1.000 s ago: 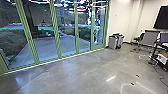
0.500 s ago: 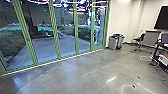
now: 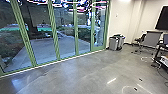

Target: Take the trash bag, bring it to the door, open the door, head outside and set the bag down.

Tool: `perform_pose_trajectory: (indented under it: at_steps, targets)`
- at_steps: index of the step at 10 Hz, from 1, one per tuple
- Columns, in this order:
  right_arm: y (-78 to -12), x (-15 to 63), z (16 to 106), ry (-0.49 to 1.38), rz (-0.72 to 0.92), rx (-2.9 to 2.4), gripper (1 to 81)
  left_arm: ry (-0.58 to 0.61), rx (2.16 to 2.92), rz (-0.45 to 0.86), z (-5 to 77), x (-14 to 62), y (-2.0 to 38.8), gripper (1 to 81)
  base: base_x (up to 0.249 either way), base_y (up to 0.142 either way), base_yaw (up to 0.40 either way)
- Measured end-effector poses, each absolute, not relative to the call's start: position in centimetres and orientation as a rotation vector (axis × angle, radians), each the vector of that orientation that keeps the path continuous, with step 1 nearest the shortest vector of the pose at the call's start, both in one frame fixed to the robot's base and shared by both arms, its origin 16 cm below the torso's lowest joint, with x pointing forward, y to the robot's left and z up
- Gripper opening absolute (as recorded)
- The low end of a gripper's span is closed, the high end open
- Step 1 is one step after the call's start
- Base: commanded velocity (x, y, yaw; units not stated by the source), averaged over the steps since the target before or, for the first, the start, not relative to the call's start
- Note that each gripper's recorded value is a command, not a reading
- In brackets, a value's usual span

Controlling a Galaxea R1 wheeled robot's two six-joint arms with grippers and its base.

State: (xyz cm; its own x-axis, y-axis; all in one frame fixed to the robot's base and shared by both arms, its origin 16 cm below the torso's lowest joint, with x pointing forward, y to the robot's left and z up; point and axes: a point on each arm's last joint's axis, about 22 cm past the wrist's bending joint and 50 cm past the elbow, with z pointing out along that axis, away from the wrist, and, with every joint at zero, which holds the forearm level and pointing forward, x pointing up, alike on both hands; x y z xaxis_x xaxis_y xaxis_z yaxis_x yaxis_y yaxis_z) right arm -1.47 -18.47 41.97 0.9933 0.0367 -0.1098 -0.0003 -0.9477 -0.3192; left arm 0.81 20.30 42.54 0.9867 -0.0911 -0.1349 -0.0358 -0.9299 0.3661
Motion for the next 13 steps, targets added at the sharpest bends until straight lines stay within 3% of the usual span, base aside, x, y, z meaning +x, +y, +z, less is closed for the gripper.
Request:
perform_pose_trajectory:
  at_steps: [13]
  targets:
    - [-18.54, -1.48, 41.95, -0.026, 0.163, -2.814, 81.1, -0.093, 2.772, -0.186, 42.42, 1.21, 20.44, 1.0, 0.170, 0.000, 0.000]
